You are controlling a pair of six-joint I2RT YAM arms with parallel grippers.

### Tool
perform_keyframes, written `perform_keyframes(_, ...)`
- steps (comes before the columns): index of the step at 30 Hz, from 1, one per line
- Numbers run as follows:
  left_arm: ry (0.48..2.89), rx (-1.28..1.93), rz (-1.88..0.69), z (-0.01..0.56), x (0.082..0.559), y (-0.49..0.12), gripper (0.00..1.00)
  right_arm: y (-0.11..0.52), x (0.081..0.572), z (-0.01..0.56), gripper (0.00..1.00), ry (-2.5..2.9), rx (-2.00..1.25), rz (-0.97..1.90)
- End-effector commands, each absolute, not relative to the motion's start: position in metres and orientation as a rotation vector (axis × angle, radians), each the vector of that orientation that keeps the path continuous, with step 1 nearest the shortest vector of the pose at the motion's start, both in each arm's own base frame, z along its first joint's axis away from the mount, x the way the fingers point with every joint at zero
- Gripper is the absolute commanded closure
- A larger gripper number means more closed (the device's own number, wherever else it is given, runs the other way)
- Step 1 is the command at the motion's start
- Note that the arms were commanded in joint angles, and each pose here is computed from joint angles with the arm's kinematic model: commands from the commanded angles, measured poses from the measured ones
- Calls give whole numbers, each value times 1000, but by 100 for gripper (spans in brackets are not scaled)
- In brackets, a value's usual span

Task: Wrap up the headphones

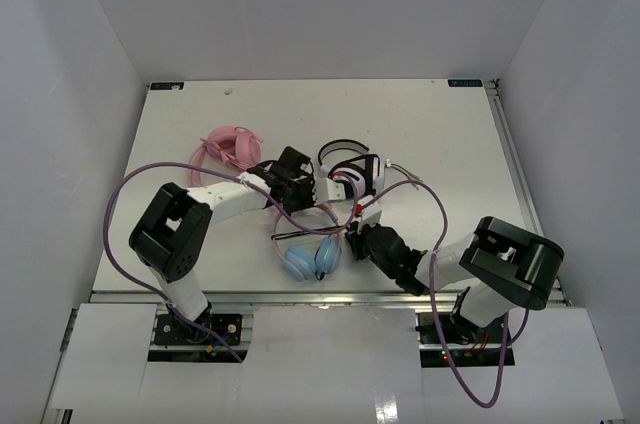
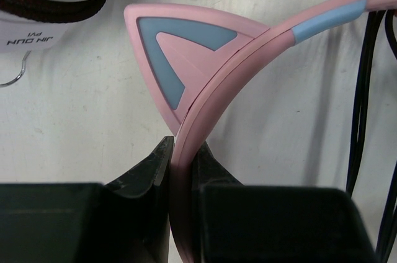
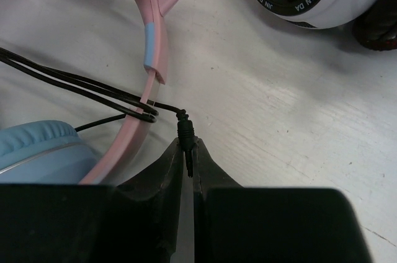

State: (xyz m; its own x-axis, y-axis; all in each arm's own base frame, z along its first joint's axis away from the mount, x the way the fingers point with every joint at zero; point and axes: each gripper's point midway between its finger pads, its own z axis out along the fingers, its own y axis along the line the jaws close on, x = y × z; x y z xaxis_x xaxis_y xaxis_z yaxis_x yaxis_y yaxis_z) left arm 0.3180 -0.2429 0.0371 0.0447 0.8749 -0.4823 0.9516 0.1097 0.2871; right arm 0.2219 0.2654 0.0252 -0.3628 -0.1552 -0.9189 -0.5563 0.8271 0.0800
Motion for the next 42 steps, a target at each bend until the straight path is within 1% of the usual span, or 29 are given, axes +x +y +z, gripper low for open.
perform_keyframes(1,1894,1798,58,29,336,-201,98,272,249,49,92,1840,-453,434)
perform_keyframes(3,1904,1792,80,26,337,-197,92,275,251,51,89,1835,-456,444)
perform_keyframes(5,1900,1784,78,26,337,-198,83,277,253,53,87,1820,-443,455)
perform_keyframes(8,1908,1780,90,24,337,-196,74,276,256,50,84,1818,-435,442)
perform_keyframes(10,1915,1774,125,25,340,-192,67,275,259,50,82,1817,-432,429)
perform_keyframes(13,1916,1762,103,25,341,-196,57,277,261,52,79,1809,-439,425)
perform_keyframes(19,1917,1751,121,29,343,-194,45,278,263,54,75,1805,-444,427)
perform_keyframes(22,1898,1725,104,38,345,-199,36,279,265,51,74,1815,-451,420)
perform_keyframes(23,1898,1714,103,40,346,-200,30,279,265,51,74,1816,-450,422)
perform_keyframes(26,1870,1690,59,49,346,-208,18,279,264,50,74,1819,-448,426)
perform_keyframes(27,1866,1684,61,51,347,-208,9,278,264,51,74,1819,-445,424)
perform_keyframes(28,1863,1679,62,53,347,-208,4,277,264,50,74,1821,-443,423)
perform_keyframes(29,1862,1676,64,54,348,-208,2,277,263,50,74,1824,-443,422)
perform_keyframes(35,1859,1619,77,63,354,-210,2,272,260,52,73,1829,-436,425)
perform_keyframes(39,1873,1525,55,79,363,-217,2,270,259,57,73,1832,-434,415)
perform_keyframes(42,1922,1357,95,98,379,-215,2,268,258,67,73,1827,-425,425)
